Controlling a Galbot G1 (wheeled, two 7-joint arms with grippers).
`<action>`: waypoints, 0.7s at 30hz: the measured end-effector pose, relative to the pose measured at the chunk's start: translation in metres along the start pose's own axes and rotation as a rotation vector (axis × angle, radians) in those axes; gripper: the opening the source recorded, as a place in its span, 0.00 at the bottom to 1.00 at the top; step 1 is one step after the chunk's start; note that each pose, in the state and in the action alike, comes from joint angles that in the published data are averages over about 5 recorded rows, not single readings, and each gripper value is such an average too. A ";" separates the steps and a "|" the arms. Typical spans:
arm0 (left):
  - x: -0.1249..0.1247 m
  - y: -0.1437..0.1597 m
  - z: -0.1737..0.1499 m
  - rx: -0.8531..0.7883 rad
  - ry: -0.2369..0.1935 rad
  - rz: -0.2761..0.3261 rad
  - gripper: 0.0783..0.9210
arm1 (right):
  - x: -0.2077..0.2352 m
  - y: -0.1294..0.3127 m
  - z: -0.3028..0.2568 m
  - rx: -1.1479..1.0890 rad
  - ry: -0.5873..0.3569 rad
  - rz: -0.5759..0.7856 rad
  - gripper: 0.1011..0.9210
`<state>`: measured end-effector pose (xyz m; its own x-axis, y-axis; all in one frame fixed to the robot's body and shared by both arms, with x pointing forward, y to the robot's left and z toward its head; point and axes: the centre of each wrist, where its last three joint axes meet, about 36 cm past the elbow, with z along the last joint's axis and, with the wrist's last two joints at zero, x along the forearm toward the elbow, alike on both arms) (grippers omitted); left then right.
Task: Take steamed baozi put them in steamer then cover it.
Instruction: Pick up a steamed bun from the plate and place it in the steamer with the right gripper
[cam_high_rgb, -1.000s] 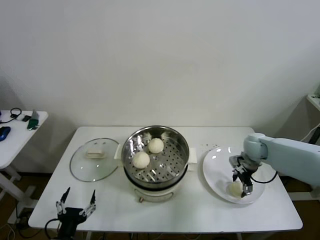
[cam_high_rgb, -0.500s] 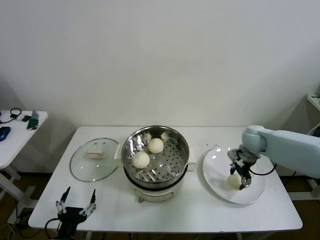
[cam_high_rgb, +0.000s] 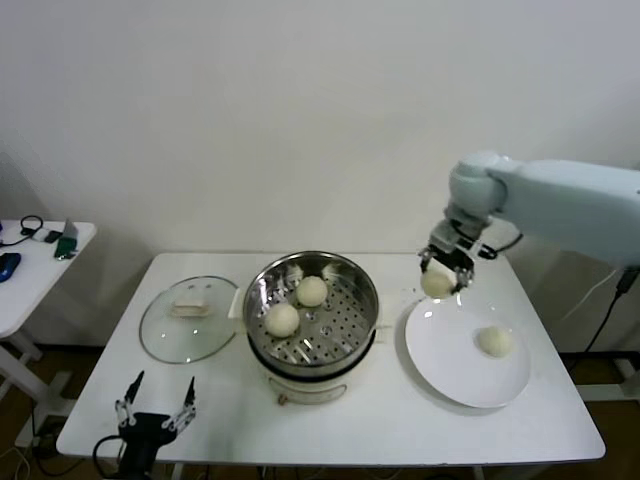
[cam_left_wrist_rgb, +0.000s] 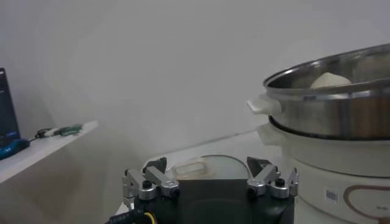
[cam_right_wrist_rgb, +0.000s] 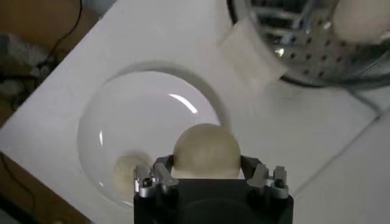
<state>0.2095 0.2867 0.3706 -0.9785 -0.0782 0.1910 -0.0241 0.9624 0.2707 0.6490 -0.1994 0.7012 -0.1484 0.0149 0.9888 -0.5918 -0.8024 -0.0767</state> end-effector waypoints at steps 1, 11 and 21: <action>0.000 0.000 0.000 0.000 0.000 0.000 0.88 | 0.006 -0.008 -0.008 0.039 0.002 0.003 0.76; 0.003 0.001 0.004 0.006 0.013 0.003 0.88 | 0.019 -0.087 -0.092 0.391 0.010 0.003 0.76; 0.005 0.007 0.011 0.004 0.024 -0.001 0.88 | -0.033 -0.139 -0.162 0.609 -0.024 -0.058 0.76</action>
<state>0.2025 0.2962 0.3634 -0.9732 -0.0850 0.2136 -0.0256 0.9634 0.2670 0.6080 0.0081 0.6585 -0.1077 0.0611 0.9923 -0.0376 -0.9976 0.0573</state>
